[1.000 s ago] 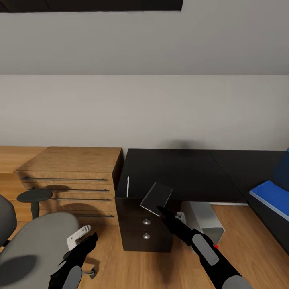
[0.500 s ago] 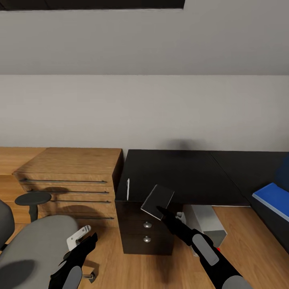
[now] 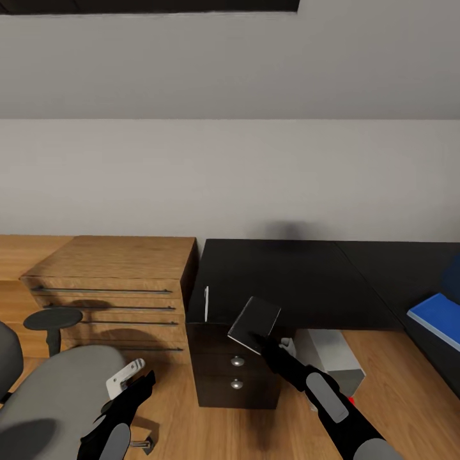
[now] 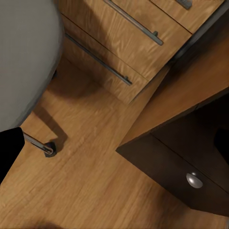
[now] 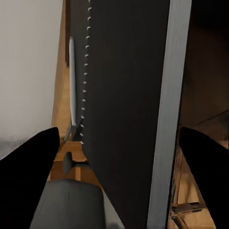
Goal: In the bedroom, organize the workspace by keeping the computer under the desk, ensuring the monitor is on the desk, placing the keyboard on the desk next to the monitor, placing the mouse on the desk next to the keyboard, moving the folder from the swivel chair onto the desk next to the mouse, stacking the notebook on top of the folder with the pen on top of the notebook, and positioning the swivel chair next to the desk.
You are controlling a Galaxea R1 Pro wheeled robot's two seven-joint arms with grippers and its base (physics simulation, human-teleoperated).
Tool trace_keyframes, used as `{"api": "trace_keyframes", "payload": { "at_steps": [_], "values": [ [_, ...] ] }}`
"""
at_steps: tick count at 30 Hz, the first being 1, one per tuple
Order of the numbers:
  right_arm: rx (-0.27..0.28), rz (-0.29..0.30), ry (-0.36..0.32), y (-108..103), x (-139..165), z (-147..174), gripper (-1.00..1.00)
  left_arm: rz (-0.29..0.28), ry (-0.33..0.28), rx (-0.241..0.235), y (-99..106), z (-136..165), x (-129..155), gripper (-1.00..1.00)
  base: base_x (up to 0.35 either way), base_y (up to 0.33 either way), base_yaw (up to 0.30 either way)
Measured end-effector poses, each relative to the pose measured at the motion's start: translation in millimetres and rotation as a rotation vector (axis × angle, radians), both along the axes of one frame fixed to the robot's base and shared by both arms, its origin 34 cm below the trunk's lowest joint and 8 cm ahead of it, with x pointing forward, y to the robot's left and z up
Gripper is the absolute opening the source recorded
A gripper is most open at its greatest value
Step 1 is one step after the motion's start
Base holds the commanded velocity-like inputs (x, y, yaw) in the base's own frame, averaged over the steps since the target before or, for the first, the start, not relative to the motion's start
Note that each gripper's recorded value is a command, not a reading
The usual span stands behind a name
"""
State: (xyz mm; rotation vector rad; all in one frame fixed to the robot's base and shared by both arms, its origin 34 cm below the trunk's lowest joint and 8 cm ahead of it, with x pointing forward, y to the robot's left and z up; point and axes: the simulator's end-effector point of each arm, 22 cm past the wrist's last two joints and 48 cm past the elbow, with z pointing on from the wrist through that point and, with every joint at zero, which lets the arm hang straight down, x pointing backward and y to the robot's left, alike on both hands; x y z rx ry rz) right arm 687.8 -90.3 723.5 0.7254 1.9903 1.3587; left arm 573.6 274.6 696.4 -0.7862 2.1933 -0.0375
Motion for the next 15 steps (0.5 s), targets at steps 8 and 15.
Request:
{"api": "trace_keyframes", "payload": {
  "at_steps": [8,15],
  "values": [
    [0.002,-0.001,0.012,-0.3,-2.2,-4.4,-1.00,0.000,0.000,0.000,0.0,0.0,0.0,1.00,0.000,0.000,0.000],
    [0.001,-0.001,0.010,-0.5,-2.0,-2.7,-1.00,0.001,-0.001,0.000,0.1,1.8,0.1,1.00,0.000,0.000,0.000]
  ]
}}
